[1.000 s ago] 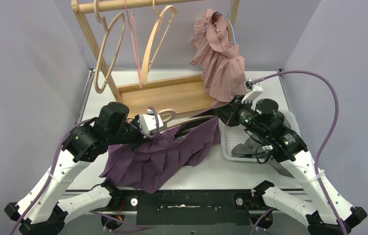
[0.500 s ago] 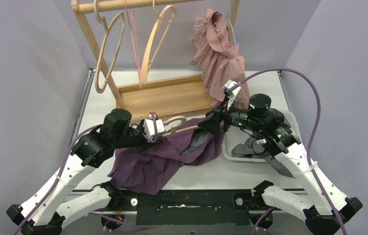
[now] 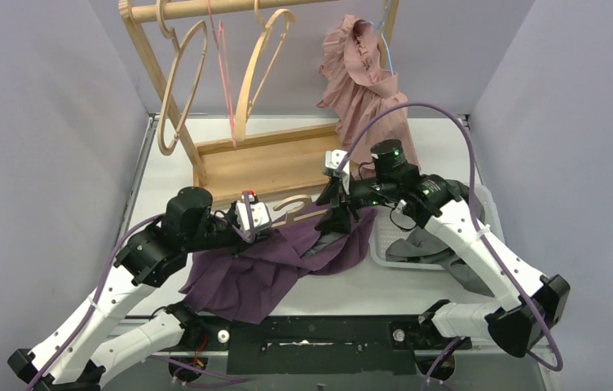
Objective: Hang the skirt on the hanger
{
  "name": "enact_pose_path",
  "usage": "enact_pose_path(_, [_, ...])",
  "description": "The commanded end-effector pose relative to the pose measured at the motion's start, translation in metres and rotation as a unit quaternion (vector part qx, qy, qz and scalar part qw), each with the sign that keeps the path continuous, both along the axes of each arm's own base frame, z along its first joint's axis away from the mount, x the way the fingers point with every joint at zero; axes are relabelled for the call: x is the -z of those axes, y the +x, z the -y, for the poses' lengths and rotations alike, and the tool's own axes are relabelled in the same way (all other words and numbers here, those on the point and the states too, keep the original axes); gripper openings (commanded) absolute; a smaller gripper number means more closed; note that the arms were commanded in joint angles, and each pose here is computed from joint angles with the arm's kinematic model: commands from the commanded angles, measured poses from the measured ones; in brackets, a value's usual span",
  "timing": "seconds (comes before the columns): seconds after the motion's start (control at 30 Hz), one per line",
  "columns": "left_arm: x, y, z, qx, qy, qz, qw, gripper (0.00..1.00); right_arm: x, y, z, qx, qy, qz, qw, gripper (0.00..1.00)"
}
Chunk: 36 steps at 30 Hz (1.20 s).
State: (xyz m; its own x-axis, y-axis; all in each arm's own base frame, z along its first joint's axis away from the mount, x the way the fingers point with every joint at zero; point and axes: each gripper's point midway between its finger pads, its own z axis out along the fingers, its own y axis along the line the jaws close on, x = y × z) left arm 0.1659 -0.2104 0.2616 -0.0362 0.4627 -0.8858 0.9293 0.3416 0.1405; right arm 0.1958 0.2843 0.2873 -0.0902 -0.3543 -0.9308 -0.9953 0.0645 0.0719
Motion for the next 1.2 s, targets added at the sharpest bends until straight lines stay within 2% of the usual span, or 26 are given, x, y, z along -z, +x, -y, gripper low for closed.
enact_pose_path(0.0, [-0.050,0.003,0.011,0.015,-0.075,0.069,0.995,0.00,-0.012,-0.007,-0.014,-0.069,0.003,0.048,0.996,0.58])
enact_pose_path(0.07, [-0.050,0.002,0.009,0.012,-0.076,0.069,0.995,0.00,-0.010,-0.006,-0.016,-0.073,-0.003,0.045,0.996,0.45])
enact_pose_path(0.23, [-0.057,-0.005,-0.001,-0.001,-0.083,0.073,0.994,0.00,-0.035,-0.008,-0.015,-0.061,0.019,0.074,0.995,0.01])
enact_pose_path(0.4, [-0.068,-0.012,-0.023,-0.052,-0.097,0.071,0.991,0.01,-0.070,-0.015,0.002,-0.025,0.037,0.116,0.992,0.00])
enact_pose_path(0.63, [-0.075,-0.027,-0.054,-0.108,-0.109,0.066,0.986,0.03,-0.108,-0.025,0.026,0.017,0.039,0.141,0.989,0.00])
enact_pose_path(0.9, [-0.097,-0.043,-0.072,-0.128,-0.135,0.074,0.980,0.06,-0.136,-0.021,0.030,0.059,0.054,0.132,0.988,0.00])
enact_pose_path(1.03, [-0.127,-0.038,-0.082,-0.163,-0.166,0.098,0.968,0.32,-0.139,-0.017,0.026,0.066,0.053,0.116,0.990,0.00])
enact_pose_path(1.13, [-0.164,-0.036,-0.083,-0.161,-0.198,0.130,0.958,0.48,-0.138,-0.011,0.025,0.080,0.048,0.105,0.990,0.00])
enact_pose_path(1.17, [-0.175,-0.035,-0.080,-0.158,-0.205,0.140,0.956,0.50,-0.139,-0.009,0.024,0.084,0.047,0.101,0.990,0.00])
